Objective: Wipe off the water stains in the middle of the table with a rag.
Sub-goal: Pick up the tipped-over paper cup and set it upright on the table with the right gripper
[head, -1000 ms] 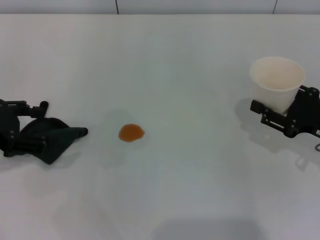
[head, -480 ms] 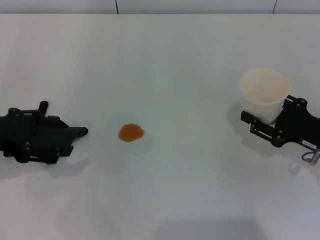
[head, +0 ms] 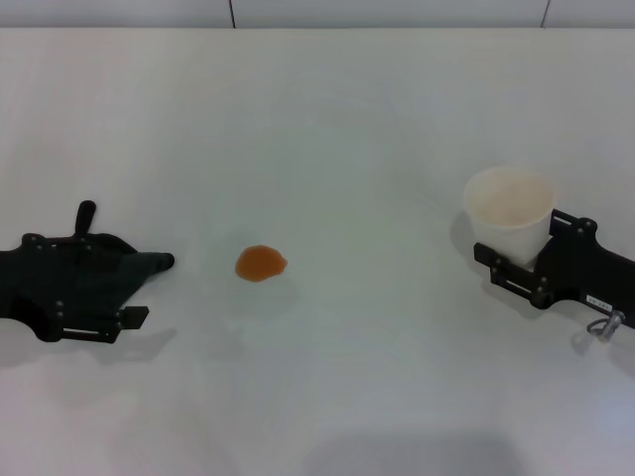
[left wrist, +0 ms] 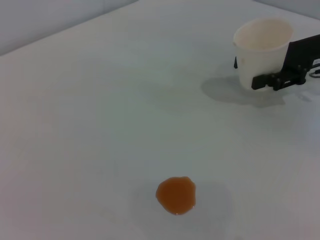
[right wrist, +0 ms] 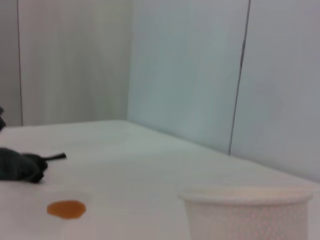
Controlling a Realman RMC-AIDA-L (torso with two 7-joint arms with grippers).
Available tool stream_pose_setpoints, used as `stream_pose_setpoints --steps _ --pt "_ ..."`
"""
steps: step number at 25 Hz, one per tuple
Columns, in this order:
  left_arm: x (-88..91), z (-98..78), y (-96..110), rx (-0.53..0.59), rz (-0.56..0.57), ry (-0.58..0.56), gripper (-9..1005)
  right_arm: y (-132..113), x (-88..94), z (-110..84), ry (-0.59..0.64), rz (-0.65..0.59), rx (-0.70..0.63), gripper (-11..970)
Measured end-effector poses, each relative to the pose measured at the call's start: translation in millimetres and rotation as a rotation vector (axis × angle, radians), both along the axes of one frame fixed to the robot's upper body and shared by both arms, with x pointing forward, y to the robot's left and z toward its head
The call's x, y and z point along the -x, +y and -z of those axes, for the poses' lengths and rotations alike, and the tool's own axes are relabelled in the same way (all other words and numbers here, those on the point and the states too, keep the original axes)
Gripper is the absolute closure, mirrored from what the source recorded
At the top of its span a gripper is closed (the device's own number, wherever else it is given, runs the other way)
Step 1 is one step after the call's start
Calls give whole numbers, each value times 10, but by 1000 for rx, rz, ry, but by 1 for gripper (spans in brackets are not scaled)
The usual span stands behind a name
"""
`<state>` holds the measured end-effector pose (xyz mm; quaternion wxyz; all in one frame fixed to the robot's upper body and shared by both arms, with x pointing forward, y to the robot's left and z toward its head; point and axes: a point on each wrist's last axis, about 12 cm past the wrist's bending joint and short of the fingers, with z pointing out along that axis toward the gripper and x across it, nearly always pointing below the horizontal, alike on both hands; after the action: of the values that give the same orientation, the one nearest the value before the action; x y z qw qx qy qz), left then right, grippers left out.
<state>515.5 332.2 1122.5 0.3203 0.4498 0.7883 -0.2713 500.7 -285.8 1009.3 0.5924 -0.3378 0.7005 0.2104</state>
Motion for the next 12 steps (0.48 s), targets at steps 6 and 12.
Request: stream_pose_setpoints --steps 6,12 --pt "-7 -6 -5 -1 3 -3 149 -5 -23 37 13 14 35 347" --pt "-18 -15 -13 -2 6 -5 150 4 -23 64 20 9 59 347"
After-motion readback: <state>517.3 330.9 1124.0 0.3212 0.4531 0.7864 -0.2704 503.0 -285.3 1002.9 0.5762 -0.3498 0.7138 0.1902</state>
